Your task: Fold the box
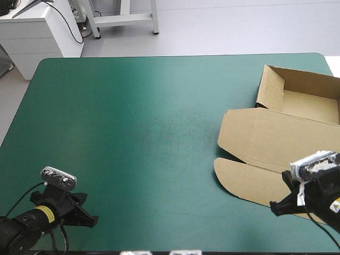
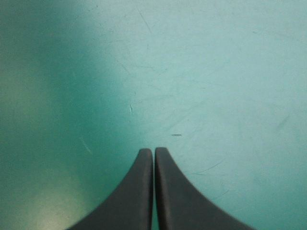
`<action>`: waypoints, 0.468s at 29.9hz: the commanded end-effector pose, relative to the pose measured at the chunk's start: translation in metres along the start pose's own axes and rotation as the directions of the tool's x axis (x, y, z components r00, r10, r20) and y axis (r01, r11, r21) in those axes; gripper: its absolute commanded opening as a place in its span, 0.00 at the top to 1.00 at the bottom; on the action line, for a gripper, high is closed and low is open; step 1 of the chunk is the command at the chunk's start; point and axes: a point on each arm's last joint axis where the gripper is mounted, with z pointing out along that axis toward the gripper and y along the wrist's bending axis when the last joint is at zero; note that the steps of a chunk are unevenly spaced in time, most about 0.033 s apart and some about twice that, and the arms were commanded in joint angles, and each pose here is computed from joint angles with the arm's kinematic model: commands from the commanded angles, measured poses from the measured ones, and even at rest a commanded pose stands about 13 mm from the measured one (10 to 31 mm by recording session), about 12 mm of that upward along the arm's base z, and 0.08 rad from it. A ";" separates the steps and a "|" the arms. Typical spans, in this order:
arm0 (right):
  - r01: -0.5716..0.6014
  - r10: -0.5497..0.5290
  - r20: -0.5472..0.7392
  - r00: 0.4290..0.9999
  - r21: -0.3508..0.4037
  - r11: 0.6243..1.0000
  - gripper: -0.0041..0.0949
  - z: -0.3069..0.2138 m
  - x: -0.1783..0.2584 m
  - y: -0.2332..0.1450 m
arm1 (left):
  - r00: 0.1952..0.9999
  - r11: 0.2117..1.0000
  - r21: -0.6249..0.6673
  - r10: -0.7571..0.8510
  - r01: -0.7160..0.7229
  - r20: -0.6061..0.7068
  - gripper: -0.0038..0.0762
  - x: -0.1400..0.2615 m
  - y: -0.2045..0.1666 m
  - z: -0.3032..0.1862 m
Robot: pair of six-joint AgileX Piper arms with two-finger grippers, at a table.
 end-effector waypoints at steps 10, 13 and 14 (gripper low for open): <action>0.021 -0.022 0.045 0.999 0.015 1.000 0.96 0.003 0.062 0.018 | 0.998 0.999 0.052 0.008 -0.012 0.066 0.96 -0.001 -0.004 -0.014; 0.019 -0.019 0.035 0.999 0.014 1.000 0.96 0.008 0.073 0.019 | 0.998 0.999 0.052 0.008 -0.012 0.066 0.96 -0.001 -0.004 -0.014; 0.019 -0.019 0.035 0.999 0.014 1.000 0.96 0.008 0.075 0.020 | 0.998 0.999 0.052 0.008 -0.012 0.066 0.96 -0.001 -0.004 -0.014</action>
